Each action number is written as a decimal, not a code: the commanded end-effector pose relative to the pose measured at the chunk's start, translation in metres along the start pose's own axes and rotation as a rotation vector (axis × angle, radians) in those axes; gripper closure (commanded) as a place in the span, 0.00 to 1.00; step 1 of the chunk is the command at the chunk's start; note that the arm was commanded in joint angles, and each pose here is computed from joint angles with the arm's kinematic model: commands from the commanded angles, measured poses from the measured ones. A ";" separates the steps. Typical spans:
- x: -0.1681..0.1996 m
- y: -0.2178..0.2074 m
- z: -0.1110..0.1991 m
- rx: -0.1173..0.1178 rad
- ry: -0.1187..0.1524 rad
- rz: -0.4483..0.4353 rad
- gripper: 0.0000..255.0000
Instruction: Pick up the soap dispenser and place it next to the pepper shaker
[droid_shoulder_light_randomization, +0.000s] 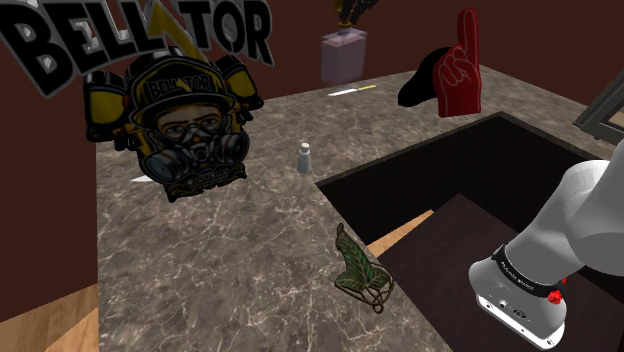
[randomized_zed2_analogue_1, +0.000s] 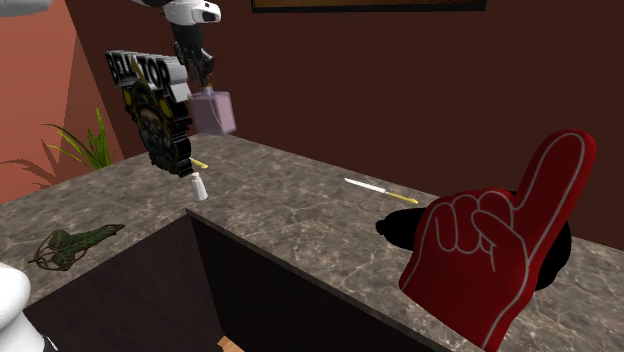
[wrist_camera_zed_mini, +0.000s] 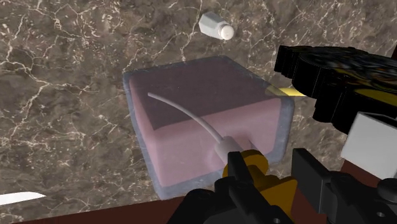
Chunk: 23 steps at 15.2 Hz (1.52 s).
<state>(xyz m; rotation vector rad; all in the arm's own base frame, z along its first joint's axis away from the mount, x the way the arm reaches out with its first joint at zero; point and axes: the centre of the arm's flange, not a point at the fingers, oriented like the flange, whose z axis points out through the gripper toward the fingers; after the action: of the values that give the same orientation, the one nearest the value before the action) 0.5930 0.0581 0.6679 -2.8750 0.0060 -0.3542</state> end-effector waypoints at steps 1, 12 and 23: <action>-0.001 0.001 0.010 0.000 0.001 0.001 1.00; -0.015 0.015 0.065 0.000 0.001 0.001 1.00; -0.029 0.029 0.119 0.000 0.001 0.001 1.00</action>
<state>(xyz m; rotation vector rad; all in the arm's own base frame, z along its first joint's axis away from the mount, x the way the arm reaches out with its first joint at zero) 0.5953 0.0595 0.5465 -2.8751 0.0075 -0.3542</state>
